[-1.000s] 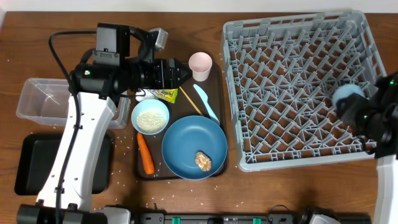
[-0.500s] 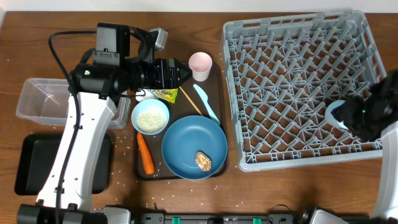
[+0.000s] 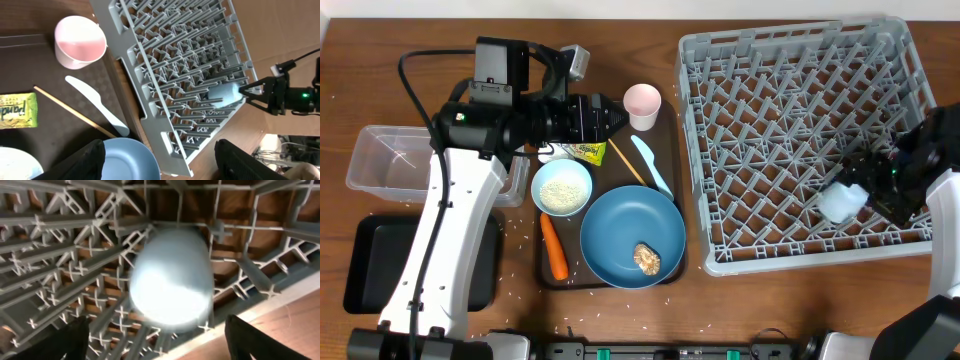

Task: Sort waste into correct bins and load items into the dishwasher rack
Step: 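Place the light-blue cup upside down in the rack's right side, then grasp the pink cup with the left gripper and lift it, then pass the pink cup from the left gripper to the right gripper, then place the pink cup upside down in the rack beside the blue cup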

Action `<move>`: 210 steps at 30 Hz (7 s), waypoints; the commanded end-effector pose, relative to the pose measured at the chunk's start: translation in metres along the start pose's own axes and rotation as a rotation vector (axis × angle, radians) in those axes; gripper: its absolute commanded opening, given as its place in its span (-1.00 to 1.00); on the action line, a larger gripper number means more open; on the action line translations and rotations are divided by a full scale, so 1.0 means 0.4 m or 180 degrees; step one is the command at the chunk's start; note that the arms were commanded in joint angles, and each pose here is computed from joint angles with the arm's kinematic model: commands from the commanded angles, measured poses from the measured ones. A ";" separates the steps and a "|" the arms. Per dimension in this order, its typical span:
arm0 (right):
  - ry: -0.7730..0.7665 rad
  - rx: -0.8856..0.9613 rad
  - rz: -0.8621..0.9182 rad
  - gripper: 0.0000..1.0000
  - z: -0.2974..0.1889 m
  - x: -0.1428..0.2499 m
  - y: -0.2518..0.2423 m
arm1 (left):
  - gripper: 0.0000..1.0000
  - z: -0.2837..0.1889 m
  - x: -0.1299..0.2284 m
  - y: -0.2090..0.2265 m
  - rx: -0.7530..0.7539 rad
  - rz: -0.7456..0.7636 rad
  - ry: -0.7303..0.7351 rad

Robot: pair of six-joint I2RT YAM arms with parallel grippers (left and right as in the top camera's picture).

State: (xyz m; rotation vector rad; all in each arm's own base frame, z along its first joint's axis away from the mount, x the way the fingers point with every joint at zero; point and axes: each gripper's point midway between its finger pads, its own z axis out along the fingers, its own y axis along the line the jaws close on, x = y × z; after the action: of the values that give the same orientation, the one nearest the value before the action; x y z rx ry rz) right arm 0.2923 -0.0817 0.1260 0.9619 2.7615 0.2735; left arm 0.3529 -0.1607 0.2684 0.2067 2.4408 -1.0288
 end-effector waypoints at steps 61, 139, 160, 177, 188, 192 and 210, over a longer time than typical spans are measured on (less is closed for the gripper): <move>-0.0722 -0.1654 -0.2107 0.72 -0.285 0.147 0.403 | -0.88 0.098 -0.094 -0.013 -0.0123 0.0474 -0.0331; -0.2085 -0.5201 -0.5424 0.76 -0.718 0.569 0.772 | -0.88 -0.269 0.040 -0.406 0.2422 0.0501 0.0102; -0.2035 -0.5109 -0.5094 0.16 -0.712 0.554 0.814 | -0.81 -0.269 0.040 -0.407 0.2423 0.0500 0.0103; -0.1806 -0.3896 -0.3287 0.12 -0.617 0.189 0.692 | 0.25 -0.180 -0.052 -0.285 0.1527 0.0512 -0.0429; -0.1623 -0.1152 -0.1292 0.15 -0.324 -0.068 0.331 | 0.25 -0.139 -0.032 -0.216 0.1142 0.0223 -0.0307; -0.1576 -0.0434 -0.0992 0.15 -0.284 -0.082 0.225 | 0.25 -0.134 -0.028 -0.203 0.1049 0.0190 -0.0297; -0.0941 0.0293 -0.0487 0.15 -0.037 -0.149 0.144 | 0.25 -0.130 -0.024 -0.191 0.0973 0.0134 -0.0281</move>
State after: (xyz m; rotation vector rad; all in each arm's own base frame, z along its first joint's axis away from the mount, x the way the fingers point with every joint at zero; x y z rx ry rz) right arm 0.3659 -0.0707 0.1659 0.6812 2.5852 -0.0022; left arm 0.3161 -0.1799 0.3510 0.2905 2.1939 -1.3840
